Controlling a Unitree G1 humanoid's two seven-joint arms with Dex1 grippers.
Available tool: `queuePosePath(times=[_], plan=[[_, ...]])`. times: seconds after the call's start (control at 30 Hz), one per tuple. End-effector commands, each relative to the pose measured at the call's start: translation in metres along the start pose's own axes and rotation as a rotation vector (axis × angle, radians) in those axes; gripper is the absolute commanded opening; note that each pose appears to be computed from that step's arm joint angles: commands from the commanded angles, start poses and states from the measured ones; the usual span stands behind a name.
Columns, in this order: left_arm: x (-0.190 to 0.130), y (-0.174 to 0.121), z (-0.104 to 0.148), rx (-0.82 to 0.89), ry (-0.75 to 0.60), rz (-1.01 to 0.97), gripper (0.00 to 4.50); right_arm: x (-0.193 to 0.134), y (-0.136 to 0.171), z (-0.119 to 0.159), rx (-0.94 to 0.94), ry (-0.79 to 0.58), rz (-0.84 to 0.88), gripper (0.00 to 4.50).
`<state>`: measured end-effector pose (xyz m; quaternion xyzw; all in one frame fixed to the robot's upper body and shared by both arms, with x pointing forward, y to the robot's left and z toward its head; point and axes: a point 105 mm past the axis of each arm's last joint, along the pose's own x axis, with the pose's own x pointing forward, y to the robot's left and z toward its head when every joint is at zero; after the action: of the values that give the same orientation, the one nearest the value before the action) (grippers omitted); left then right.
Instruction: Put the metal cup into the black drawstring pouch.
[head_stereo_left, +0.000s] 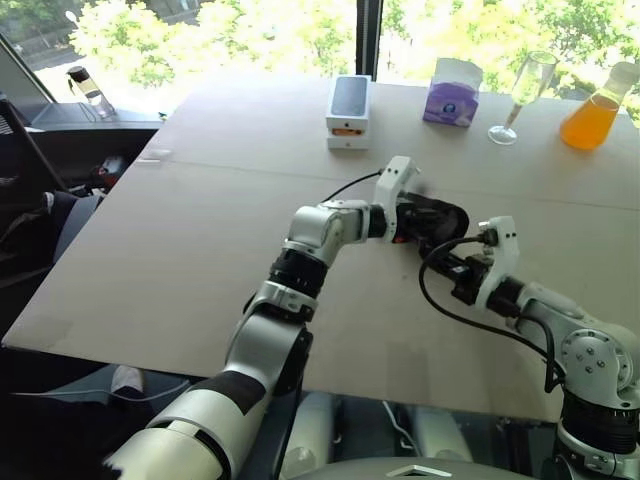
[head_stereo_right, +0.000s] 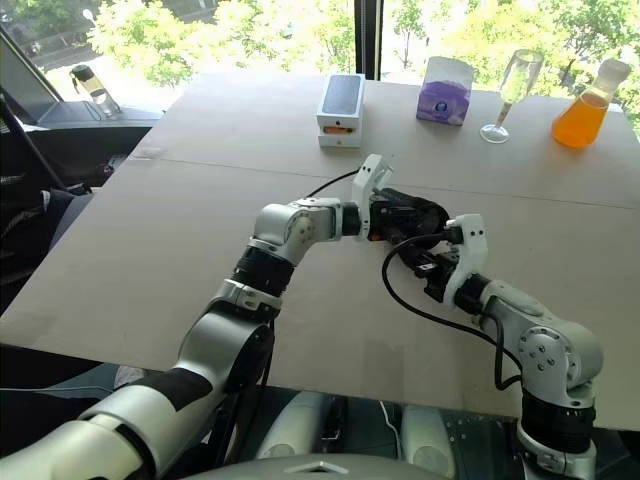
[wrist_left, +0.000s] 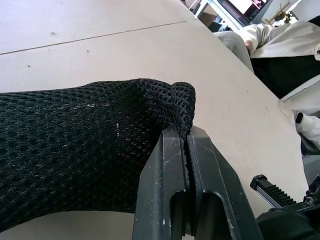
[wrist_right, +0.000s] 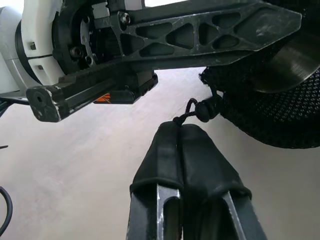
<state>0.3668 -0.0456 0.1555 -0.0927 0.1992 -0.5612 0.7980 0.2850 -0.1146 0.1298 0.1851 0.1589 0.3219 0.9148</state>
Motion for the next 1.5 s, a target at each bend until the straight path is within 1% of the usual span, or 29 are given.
queuePosePath(times=[0.03, 0.2, 0.37, 0.57, 0.93, 1.03, 1.07, 1.1, 1.13, 1.2, 1.33, 1.4, 1.5], plan=[[0.003, -0.014, 0.017, 0.046, -0.034, -0.045, 0.0, 0.0, 0.003, 0.007, -0.02, -0.023, 0.012, 0.05], [0.002, -0.009, 0.017, 0.044, -0.041, -0.03, 0.0, -0.004, 0.005, 0.007, -0.031, -0.018, 0.025, 0.05], [-0.002, -0.004, 0.021, 0.0, -0.068, -0.019, 0.0, -0.016, 0.01, 0.015, -0.051, -0.045, 0.062, 0.05], [0.0, -0.005, 0.025, 0.013, -0.076, -0.028, 0.0, -0.021, 0.007, 0.015, -0.059, -0.032, 0.062, 0.05], [-0.001, -0.005, 0.021, 0.003, -0.066, -0.041, 0.0, -0.029, 0.003, 0.016, -0.073, -0.035, 0.052, 0.05], [-0.005, -0.017, 0.019, 0.048, -0.033, -0.121, 0.81, -0.032, 0.001, 0.014, -0.093, -0.015, 0.043, 0.0], [-0.009, -0.018, 0.021, 0.086, -0.038, -0.123, 1.28, -0.033, 0.002, 0.014, -0.101, -0.011, 0.045, 0.0], [-0.015, -0.018, 0.024, 0.148, -0.044, -0.127, 1.61, -0.034, 0.003, 0.016, -0.109, -0.011, 0.052, 0.0], [-0.022, -0.019, 0.026, 0.236, -0.048, -0.13, 2.08, -0.036, 0.004, 0.019, -0.117, -0.011, 0.059, 0.0], [-0.036, -0.019, 0.027, 0.349, -0.046, -0.141, 3.05, -0.04, 0.006, 0.024, -0.129, -0.01, 0.073, 0.0], [-0.066, -0.014, 0.021, 0.65, -0.006, -0.15, 3.05, -0.049, 0.011, 0.038, -0.15, -0.013, 0.122, 0.0], [-0.071, -0.012, 0.022, 0.71, -0.014, -0.139, 3.05, -0.053, 0.015, 0.047, -0.158, -0.019, 0.159, 0.0], [-0.07, -0.016, 0.025, 0.831, -0.053, -0.121, 3.05, -0.057, 0.02, 0.062, -0.164, -0.04, 0.193, 0.0]])
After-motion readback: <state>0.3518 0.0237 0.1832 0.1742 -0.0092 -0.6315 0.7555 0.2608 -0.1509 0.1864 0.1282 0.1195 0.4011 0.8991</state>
